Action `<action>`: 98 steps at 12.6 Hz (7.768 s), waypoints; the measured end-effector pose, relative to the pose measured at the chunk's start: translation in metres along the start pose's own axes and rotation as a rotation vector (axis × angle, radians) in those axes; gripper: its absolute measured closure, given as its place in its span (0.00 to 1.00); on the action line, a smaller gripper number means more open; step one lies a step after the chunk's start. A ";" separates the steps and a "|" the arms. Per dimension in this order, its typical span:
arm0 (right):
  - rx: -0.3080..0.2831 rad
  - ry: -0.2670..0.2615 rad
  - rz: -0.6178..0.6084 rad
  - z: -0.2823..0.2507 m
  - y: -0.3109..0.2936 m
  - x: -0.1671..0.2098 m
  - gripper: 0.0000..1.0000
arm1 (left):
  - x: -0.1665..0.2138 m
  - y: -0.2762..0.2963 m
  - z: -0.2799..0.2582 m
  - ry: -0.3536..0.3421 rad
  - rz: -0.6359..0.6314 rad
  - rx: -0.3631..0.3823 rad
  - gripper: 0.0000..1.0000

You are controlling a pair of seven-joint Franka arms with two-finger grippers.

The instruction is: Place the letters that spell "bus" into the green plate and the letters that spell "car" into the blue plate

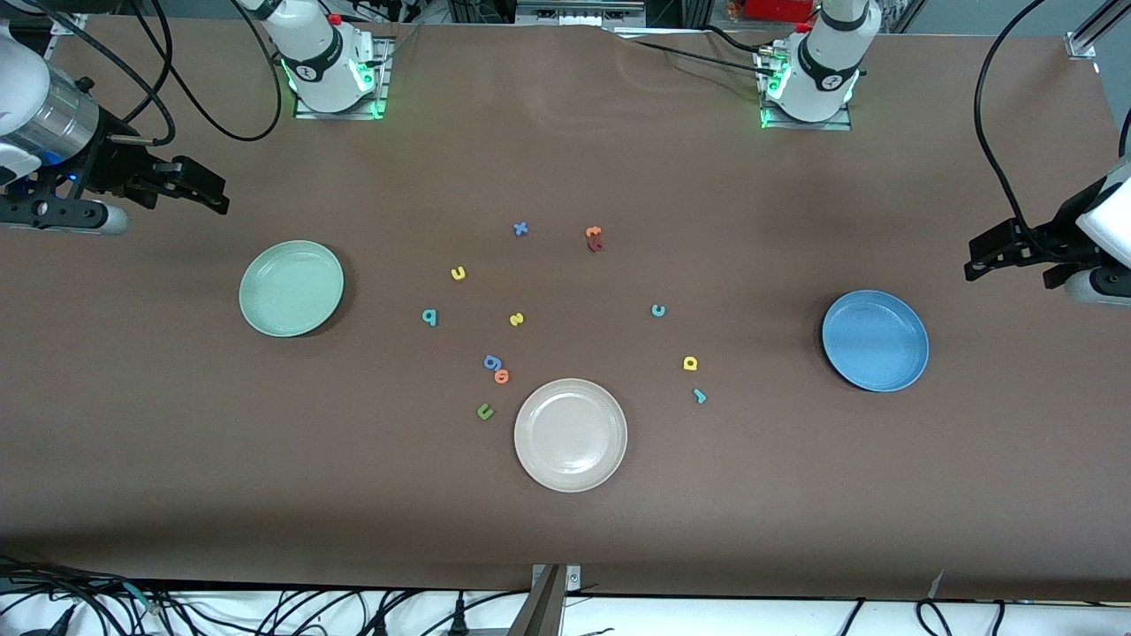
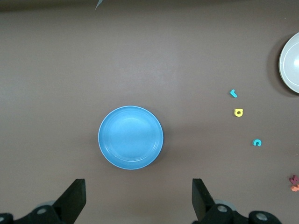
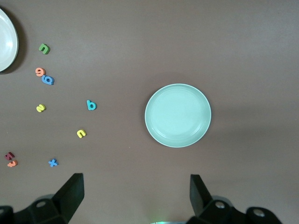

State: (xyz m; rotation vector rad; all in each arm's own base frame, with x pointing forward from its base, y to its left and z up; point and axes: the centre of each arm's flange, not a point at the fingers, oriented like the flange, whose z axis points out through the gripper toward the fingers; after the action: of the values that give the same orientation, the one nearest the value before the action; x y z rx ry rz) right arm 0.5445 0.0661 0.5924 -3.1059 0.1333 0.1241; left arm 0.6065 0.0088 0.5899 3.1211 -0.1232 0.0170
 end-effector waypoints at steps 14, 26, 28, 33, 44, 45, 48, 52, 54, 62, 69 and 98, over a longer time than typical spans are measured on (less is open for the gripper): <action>0.000 0.000 -0.001 0.000 0.000 0.000 0.00 | 0.000 0.002 0.000 0.000 0.003 0.000 0.00; -0.001 -0.009 -0.004 0.004 -0.001 0.002 0.00 | 0.000 0.002 0.000 0.000 0.003 0.000 0.00; -0.002 -0.017 -0.005 0.006 -0.001 0.002 0.00 | 0.000 0.002 0.000 0.000 0.003 0.000 0.00; -0.003 -0.024 -0.005 0.007 -0.001 0.002 0.00 | 0.000 0.002 0.000 0.000 0.003 0.000 0.00; -0.019 -0.081 -0.052 0.014 -0.025 -0.010 0.00 | 0.000 0.002 0.000 0.000 0.004 0.000 0.00; -0.027 -0.102 -0.079 0.019 -0.040 -0.015 0.00 | 0.000 0.002 0.000 0.000 0.004 0.000 0.00; -0.056 -0.142 -0.136 0.044 -0.077 -0.018 0.00 | 0.000 0.002 0.000 0.000 0.004 0.000 0.00; -0.108 -0.129 -0.135 0.115 -0.116 0.007 0.00 | 0.000 0.003 0.000 0.000 0.005 0.000 0.00; -0.090 -0.094 -0.105 0.160 -0.123 0.026 0.00 | 0.000 0.003 0.000 0.000 0.005 0.000 0.00; -0.012 0.012 0.072 0.369 -0.171 0.007 0.00 | 0.000 0.006 0.000 0.000 0.010 0.000 0.00; -0.050 0.041 0.047 0.412 -0.166 0.008 0.25 | 0.001 0.006 0.004 -0.012 0.010 -0.001 0.00; -0.033 0.091 0.040 0.412 -0.183 0.015 0.70 | -0.004 0.259 0.308 -0.065 -0.099 -0.063 0.04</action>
State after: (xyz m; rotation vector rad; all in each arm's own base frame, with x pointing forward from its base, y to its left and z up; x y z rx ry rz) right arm 0.5428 0.2605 0.1859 -3.1438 0.1976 -0.0142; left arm 0.5849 -0.2544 0.2861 3.0610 0.0289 -0.0885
